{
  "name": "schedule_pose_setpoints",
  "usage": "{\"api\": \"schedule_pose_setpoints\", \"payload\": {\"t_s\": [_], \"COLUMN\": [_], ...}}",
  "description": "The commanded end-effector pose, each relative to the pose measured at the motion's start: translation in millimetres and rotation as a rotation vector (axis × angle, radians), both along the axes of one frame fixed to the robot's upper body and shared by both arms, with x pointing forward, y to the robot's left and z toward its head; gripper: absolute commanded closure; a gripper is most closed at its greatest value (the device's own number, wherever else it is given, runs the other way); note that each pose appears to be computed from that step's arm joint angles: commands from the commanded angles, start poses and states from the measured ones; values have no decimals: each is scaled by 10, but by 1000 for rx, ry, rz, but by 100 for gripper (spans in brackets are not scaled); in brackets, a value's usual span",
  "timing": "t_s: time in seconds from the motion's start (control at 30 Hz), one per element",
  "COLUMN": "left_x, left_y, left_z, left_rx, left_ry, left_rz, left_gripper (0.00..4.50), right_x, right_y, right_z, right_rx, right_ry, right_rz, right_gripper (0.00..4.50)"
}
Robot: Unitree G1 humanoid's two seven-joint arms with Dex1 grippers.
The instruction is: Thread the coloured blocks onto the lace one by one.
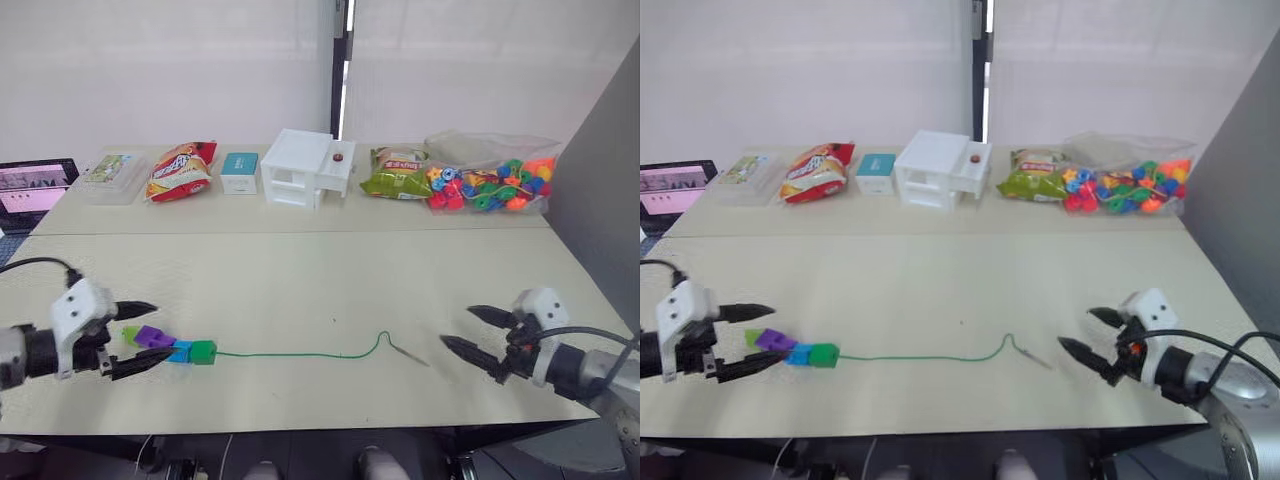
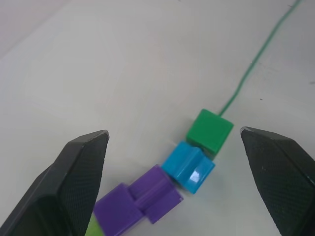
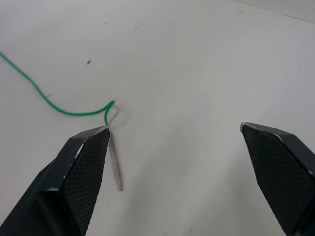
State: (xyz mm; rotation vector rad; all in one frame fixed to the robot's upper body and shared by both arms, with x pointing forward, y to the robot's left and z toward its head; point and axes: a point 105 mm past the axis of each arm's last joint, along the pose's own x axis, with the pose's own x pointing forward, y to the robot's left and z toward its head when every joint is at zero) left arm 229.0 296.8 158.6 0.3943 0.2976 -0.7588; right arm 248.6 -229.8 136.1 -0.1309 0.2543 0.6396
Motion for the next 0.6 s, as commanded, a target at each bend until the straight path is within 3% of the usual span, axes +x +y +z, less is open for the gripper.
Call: {"api": "schedule_pose_setpoints", "payload": {"t_s": [0.03,0.33,0.6], "left_x": [-177,-459,-485], "left_y": [253,687,642], "left_z": [8,-399,-551], "left_rx": [-70,-85,-96], "left_ry": [-51,-47,-14], "left_rz": [110,328,328], "left_gripper": [0,0,0], "right_x": [-36,-202,-215], "right_y": [-241,-641,-638], "right_z": [4,-232,-291], "right_rx": [58,61,38], "right_ry": [-24,-2,12], "right_rz": [-109,-222,-205], "right_gripper": [4,4,4]}}
